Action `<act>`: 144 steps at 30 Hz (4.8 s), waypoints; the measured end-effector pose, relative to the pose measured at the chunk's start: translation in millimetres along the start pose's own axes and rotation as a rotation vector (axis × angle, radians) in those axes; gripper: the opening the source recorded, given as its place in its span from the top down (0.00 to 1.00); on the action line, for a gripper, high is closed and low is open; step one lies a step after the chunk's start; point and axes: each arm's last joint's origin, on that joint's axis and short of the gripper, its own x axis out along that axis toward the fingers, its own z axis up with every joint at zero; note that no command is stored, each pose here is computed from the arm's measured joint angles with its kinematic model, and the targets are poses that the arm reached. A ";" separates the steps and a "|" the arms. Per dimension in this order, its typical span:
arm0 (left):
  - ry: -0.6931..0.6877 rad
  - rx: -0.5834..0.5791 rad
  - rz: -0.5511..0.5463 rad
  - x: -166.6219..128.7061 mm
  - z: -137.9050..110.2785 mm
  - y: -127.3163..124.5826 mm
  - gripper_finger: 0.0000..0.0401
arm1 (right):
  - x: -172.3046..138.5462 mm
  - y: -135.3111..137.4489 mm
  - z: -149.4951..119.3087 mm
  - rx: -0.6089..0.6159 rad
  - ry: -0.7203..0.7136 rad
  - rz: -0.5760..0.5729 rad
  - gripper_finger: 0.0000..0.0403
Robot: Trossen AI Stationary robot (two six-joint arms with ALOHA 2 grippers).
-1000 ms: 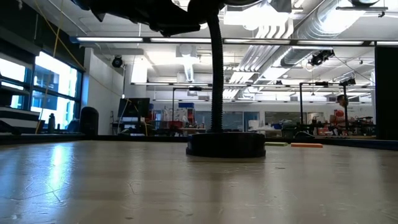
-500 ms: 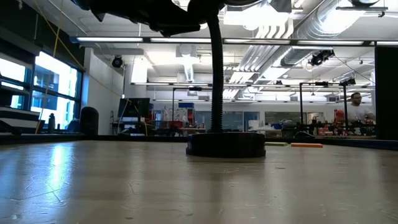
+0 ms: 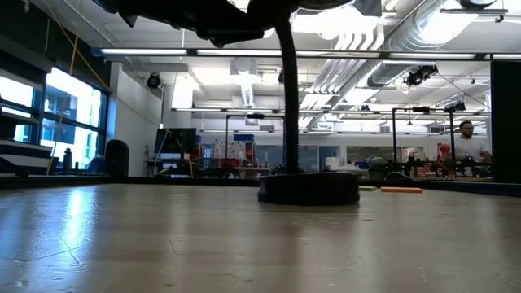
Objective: Screw lightbulb
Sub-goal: Insert the white lightbulb into the black lamp
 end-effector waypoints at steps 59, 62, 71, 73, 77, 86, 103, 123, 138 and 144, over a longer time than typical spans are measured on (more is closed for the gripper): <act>-0.100 0.075 -0.055 -0.8 10.1 -2.8 0.62 | -15.5 5.2 -11.2 -0.241 0.115 -0.103 0.25; -0.102 0.075 -0.058 -0.8 10.5 -3.8 0.62 | -10.9 2.7 -10.8 -0.021 0.099 -0.097 0.25; -0.106 0.080 -0.084 -0.5 12.3 -12.3 0.62 | -14.0 -1.0 -9.1 0.678 0.045 -0.129 0.25; -0.107 0.080 -0.085 -0.5 12.4 -12.7 0.62 | -16.1 -0.2 -8.6 0.710 0.038 -0.134 0.25; -0.105 0.087 -0.081 -0.5 12.6 -13.3 0.62 | -25.0 1.2 -6.9 0.693 0.017 -0.163 0.25; -0.099 0.089 -0.081 -0.4 12.1 -14.5 0.62 | -47.7 -5.5 -8.0 0.471 0.003 -0.140 0.25; -0.036 0.084 0.009 13.3 -4.6 0.9 0.62 | -44.4 -4.1 -17.9 -0.733 0.090 -0.015 0.25; -0.175 0.077 0.037 18.1 6.2 -0.4 0.62 | -19.4 -21.7 -11.8 0.306 0.045 -0.053 0.25; 0.040 -0.021 0.152 19.5 -11.9 -0.4 0.62 | -65.6 -17.1 -6.7 0.276 -0.049 -0.021 0.25; 0.087 0.021 0.135 33.6 -27.0 -2.3 0.62 | -67.0 -13.3 -10.2 -0.100 -0.024 -0.023 0.25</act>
